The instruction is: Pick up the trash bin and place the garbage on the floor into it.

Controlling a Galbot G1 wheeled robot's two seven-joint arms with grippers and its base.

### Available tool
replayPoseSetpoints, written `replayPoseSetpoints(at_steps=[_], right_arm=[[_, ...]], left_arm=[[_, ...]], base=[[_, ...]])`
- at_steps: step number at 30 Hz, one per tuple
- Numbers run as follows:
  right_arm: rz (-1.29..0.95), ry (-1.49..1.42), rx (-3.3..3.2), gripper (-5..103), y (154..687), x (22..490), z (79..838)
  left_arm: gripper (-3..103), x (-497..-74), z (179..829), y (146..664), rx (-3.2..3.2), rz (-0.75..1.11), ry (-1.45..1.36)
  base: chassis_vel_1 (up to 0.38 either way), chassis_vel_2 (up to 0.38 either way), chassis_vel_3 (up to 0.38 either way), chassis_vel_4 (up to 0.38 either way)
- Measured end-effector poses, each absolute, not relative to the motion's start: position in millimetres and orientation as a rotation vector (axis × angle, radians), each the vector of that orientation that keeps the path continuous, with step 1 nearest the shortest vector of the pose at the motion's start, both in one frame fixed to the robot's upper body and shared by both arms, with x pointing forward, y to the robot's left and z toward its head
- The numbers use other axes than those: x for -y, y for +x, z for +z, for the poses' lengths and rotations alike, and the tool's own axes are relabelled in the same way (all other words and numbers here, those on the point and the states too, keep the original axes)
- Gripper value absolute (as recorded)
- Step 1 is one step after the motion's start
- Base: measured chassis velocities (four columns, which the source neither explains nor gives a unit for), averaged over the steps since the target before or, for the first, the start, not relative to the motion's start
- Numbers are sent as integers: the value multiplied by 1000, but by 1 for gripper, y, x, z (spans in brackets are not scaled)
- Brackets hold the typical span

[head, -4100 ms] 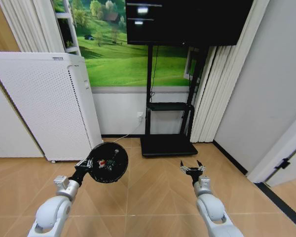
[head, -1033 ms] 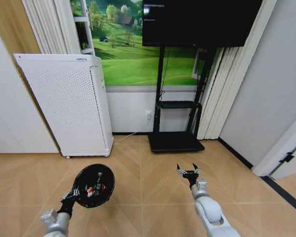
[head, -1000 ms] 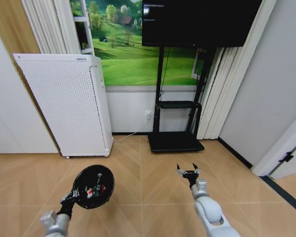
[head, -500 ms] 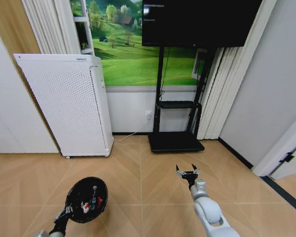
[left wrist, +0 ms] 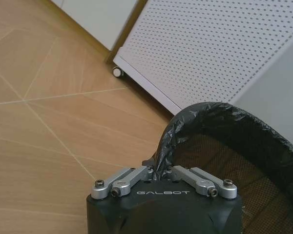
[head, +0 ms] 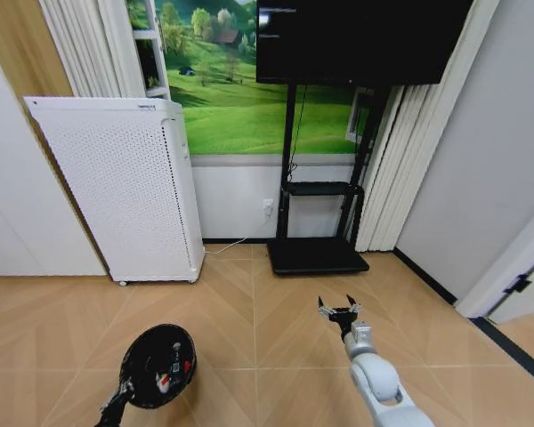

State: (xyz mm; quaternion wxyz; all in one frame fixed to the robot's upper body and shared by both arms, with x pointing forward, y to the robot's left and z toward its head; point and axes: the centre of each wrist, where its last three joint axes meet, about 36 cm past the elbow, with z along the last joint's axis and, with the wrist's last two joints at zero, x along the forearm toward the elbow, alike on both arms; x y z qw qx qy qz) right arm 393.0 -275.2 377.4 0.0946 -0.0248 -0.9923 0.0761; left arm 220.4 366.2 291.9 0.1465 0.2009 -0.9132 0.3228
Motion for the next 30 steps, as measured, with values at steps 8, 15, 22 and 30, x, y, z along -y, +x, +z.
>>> replayPoseSetpoints(at_steps=[8,15,22,30], right_arm=[[227,-71,2940,100,396,276,374],[227,-60,2944,100,401,277,373],[229,-44,2948,100,407,280,373],[226,-39,2951,100,410,282,368]], left_arm=[[4,-372,296,218,2578,993,701],[4,-379,299,225,2555,1020,757],[18,-376,300,227,2554,1015,750],[45,-371,305,229,2573,985,730]], base=[[0,0,0,0],[0,0,0,0],[0,0,0,0],[0,0,0,0]])
